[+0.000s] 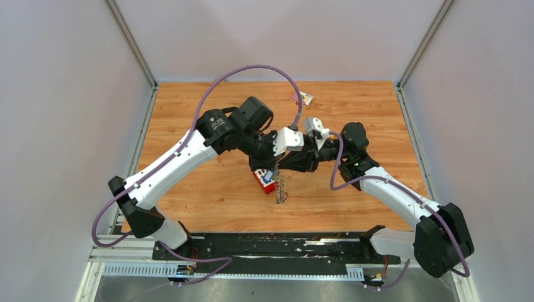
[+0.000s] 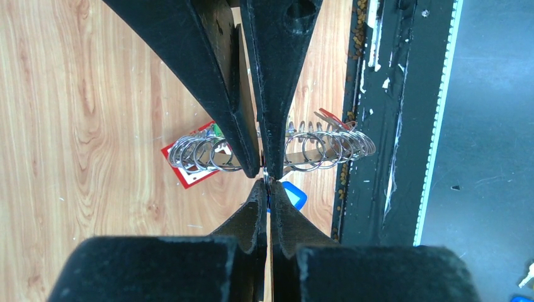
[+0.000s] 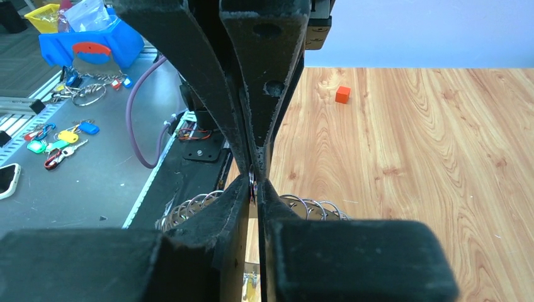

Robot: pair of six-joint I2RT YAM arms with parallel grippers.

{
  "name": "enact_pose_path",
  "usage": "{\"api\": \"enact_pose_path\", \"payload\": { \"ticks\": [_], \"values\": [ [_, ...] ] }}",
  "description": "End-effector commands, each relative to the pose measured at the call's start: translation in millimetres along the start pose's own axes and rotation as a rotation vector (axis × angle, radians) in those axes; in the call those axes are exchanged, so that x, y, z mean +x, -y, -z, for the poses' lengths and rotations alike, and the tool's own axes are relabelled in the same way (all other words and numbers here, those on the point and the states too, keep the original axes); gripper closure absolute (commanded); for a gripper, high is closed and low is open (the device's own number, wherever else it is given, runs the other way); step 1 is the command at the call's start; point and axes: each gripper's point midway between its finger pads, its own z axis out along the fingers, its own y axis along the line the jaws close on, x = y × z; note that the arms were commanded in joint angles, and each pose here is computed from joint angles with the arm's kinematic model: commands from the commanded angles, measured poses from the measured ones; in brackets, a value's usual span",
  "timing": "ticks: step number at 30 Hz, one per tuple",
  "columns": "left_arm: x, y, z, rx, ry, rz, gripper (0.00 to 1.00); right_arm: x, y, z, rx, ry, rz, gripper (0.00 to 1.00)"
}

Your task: Put the keys on the keyring

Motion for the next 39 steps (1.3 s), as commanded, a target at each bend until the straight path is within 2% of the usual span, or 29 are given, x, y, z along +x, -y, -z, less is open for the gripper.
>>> {"api": "enact_pose_path", "payload": {
  "ticks": [1, 11, 20, 24, 27, 30, 33, 39],
  "values": [
    [-19, 5, 9, 0.006, 0.093, -0.043, 1.00, -2, 1, -3, -0.005, 0.005, 0.012, 0.90],
    [-21, 3, 8, 0.000, 0.092, -0.039, 1.00, 2, 1, -5, -0.008, -0.007, -0.004, 0.86],
    [-18, 4, 8, -0.001, 0.093, -0.049, 1.00, 0, 1, -5, -0.005, -0.006, 0.005, 1.00],
    [-14, 5, 9, -0.006, 0.097, -0.067, 0.99, -5, 1, -4, 0.003, -0.008, 0.020, 1.00],
    [-12, 2, 15, -0.024, 0.116, -0.090, 0.82, -14, -1, -3, 0.006, 0.000, 0.041, 1.00],
    [-9, -6, 22, -0.065, 0.156, -0.120, 0.69, -26, -4, 1, 0.012, 0.014, 0.067, 1.00],
    [-10, -11, 30, -0.100, 0.215, -0.150, 0.62, -33, -6, 5, 0.012, 0.023, 0.084, 1.00],
    [-20, -12, 38, -0.164, 0.339, -0.251, 0.61, -39, -9, 9, 0.005, 0.031, 0.101, 1.00]
  ]
}}
